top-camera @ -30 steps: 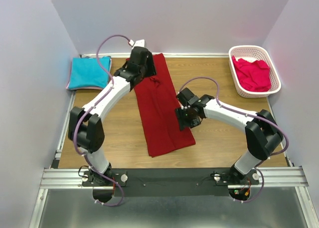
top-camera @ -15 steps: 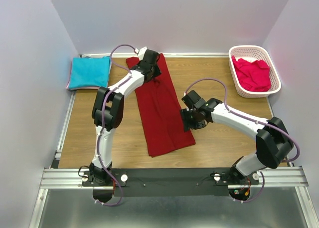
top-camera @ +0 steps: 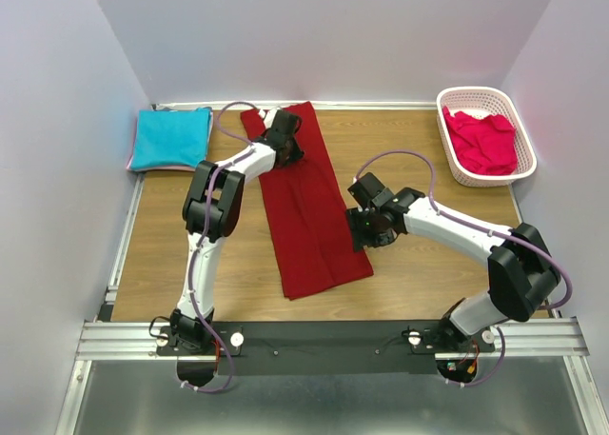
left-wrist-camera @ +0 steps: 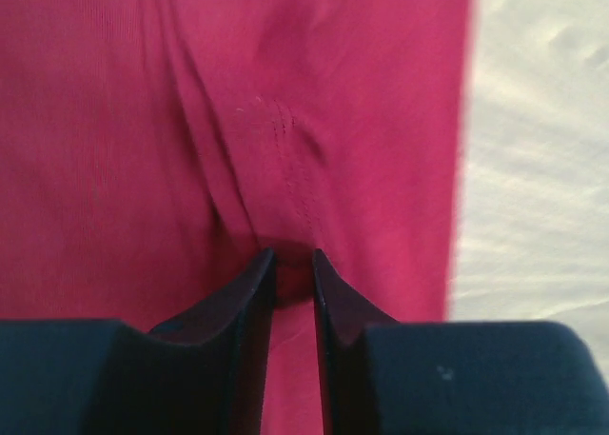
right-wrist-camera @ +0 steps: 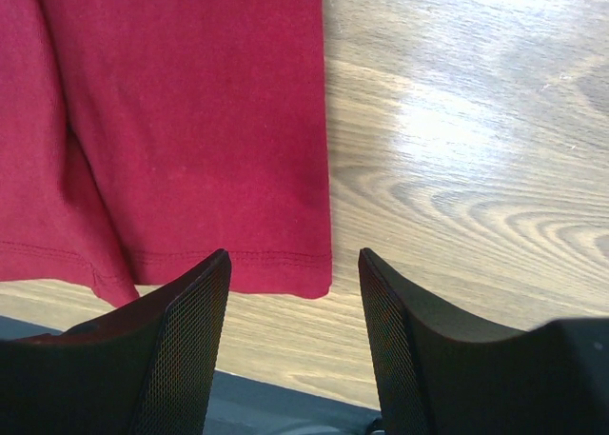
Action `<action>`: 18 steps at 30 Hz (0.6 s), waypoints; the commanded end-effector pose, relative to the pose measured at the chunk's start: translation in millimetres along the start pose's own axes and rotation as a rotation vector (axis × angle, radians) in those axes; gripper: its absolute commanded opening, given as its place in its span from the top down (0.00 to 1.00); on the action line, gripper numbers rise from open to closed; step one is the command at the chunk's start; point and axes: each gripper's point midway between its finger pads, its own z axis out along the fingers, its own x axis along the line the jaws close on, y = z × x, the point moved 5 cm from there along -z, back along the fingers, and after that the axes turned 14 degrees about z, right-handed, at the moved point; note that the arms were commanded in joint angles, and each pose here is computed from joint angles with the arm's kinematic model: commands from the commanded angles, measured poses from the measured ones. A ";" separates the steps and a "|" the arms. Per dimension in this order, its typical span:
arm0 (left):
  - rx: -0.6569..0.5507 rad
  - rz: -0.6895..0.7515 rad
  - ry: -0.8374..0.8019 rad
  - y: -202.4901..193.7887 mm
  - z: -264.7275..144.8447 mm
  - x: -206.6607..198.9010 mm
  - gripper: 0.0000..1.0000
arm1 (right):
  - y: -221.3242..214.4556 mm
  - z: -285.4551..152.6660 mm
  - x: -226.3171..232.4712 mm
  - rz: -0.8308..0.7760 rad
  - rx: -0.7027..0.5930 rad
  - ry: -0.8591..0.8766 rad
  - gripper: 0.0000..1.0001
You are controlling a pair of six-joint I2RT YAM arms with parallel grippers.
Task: Fold and stack the t-shirts
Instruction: Fold the tshirt
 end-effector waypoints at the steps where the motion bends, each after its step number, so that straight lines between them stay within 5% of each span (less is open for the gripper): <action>1: 0.035 -0.005 -0.056 -15.9 -3.2 -1.7 0.71 | 3.4 0.5 -3.7 0.012 -0.023 -0.019 0.36; 11: 0.106 -0.019 -0.065 -48.1 -13.9 9.3 0.75 | 4.8 2.1 -7.5 0.012 -0.034 -0.042 0.36; 18: -0.068 0.003 -0.063 19.8 -83.6 -3.1 0.49 | 15.8 -2.4 -17.5 0.069 -0.042 -0.027 0.37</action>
